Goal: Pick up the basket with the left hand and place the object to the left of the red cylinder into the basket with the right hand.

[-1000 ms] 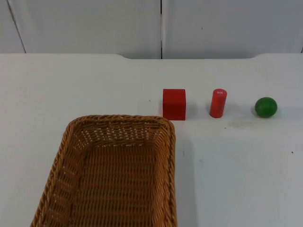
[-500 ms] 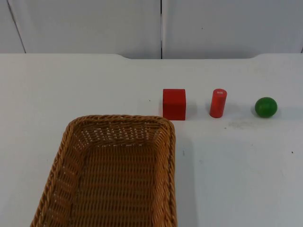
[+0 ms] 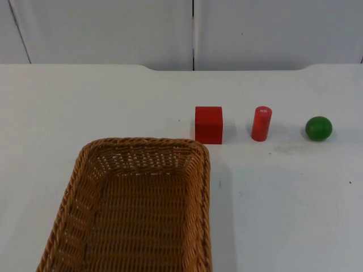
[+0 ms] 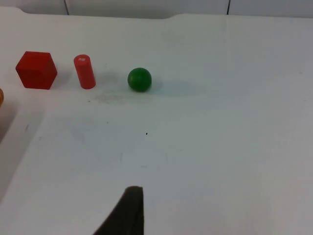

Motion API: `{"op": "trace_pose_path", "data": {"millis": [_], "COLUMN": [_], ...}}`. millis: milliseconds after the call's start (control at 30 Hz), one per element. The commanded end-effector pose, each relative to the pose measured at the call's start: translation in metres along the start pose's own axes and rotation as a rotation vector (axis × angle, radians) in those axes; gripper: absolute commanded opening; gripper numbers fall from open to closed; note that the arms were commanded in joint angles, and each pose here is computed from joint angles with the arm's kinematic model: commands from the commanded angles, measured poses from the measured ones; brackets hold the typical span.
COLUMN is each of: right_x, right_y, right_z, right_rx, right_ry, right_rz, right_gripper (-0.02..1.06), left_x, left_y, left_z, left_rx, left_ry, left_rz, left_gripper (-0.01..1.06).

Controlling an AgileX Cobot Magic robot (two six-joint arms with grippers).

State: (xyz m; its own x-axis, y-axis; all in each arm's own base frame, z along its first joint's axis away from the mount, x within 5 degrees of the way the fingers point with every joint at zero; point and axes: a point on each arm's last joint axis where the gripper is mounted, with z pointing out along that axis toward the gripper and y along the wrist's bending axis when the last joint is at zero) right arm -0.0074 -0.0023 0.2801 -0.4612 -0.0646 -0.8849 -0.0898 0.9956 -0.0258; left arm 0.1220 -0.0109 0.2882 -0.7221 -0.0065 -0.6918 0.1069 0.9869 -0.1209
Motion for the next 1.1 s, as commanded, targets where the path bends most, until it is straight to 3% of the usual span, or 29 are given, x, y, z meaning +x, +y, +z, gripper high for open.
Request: {"op": "trace_pose_path", "data": {"millis": [0,333,733,900,1067], "right_x": [0.0,0.0,-0.001,-0.017,-0.053], "right_y": [-0.001,-0.002,-0.003,-0.004,-0.005], "right_z": [0.0,0.0,0.0,0.001,0.012], "right_rx": [0.012,0.028,0.036,0.047,0.051], "right_ry": [-0.009,-0.009,-0.016,-0.028,0.004], "right_rz": [-0.009,-0.006,-0.003,0.0,-0.011], "right_gripper": [1.05,1.05,1.05,1.05,1.05], "left_x": [-0.006,-0.011,-0.01,-0.011,-0.01], "left_y": [-0.002,-0.005,-0.003,-0.003,-0.003], "left_z": [0.006,0.033,0.049,0.049,0.049], "left_rx": [0.033,0.135,0.15,0.15,0.154], "left_ry": [-0.003,0.091,0.167,0.162,0.166], "left_rz": [0.002,0.013,-0.018,-0.021,-0.016], "left_gripper": [1.05,1.05,1.05,1.05,1.05]}}
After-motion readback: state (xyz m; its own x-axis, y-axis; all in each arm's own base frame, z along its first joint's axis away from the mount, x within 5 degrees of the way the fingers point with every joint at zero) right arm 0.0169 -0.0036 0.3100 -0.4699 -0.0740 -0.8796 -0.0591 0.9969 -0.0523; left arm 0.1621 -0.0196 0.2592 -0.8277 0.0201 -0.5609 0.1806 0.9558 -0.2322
